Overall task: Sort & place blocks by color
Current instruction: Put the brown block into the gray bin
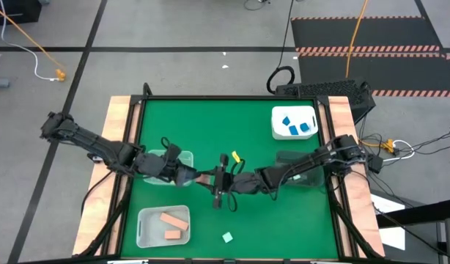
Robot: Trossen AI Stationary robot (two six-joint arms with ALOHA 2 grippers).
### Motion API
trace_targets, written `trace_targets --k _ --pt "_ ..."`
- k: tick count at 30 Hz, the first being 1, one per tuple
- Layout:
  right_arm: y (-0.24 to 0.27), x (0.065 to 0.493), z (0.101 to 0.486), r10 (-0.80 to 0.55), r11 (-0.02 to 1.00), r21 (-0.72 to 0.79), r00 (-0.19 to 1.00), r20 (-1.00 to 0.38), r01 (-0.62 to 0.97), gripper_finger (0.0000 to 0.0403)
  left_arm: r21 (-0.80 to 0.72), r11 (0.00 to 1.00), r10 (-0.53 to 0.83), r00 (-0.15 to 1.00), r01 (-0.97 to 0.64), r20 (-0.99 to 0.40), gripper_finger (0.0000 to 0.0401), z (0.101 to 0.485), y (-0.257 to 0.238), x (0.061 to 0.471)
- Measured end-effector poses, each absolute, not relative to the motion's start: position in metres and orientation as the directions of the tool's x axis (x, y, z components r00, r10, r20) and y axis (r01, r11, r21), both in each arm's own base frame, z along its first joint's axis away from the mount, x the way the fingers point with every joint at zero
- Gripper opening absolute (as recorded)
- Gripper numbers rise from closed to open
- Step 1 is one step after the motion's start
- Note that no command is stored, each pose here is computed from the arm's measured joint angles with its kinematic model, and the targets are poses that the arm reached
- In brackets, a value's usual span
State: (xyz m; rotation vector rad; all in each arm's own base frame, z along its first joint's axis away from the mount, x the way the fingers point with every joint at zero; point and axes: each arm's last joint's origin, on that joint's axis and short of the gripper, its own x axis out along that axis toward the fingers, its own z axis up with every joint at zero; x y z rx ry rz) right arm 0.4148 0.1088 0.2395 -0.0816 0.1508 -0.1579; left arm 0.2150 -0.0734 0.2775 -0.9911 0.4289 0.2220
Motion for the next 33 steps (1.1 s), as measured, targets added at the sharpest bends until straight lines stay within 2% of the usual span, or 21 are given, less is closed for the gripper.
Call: trace_targets --k 9,17,21,26,33 --pt "0.093 0.419 0.239 -0.200 0.970 -0.168 0.969 -0.144 0.175 0.0118 -0.759 0.503 0.029 0.886 -0.412 -0.462 0.0232 0.274 -0.065 0.221" --pt "0.089 0.419 0.239 -0.206 0.970 -0.161 0.967 -0.149 0.182 0.0118 -0.769 0.464 0.044 0.879 -0.439 -0.475 0.0228 0.260 -0.067 0.239" --pt "0.095 0.418 0.238 -0.196 0.972 -0.165 0.967 -0.160 0.170 0.0120 -0.778 0.458 0.043 0.885 -0.430 -0.464 0.0179 0.257 -0.067 0.246" --pt "0.101 0.416 0.237 -0.186 0.973 -0.167 0.969 -0.164 0.159 0.0127 -0.786 0.459 0.018 0.889 -0.414 -0.458 0.0066 0.258 -0.068 0.247" --pt "0.100 0.409 0.241 -0.178 0.984 -0.013 0.952 -0.248 0.180 0.0148 -0.786 0.470 -0.015 0.886 -0.402 -0.463 0.0058 0.257 -0.070 0.247"
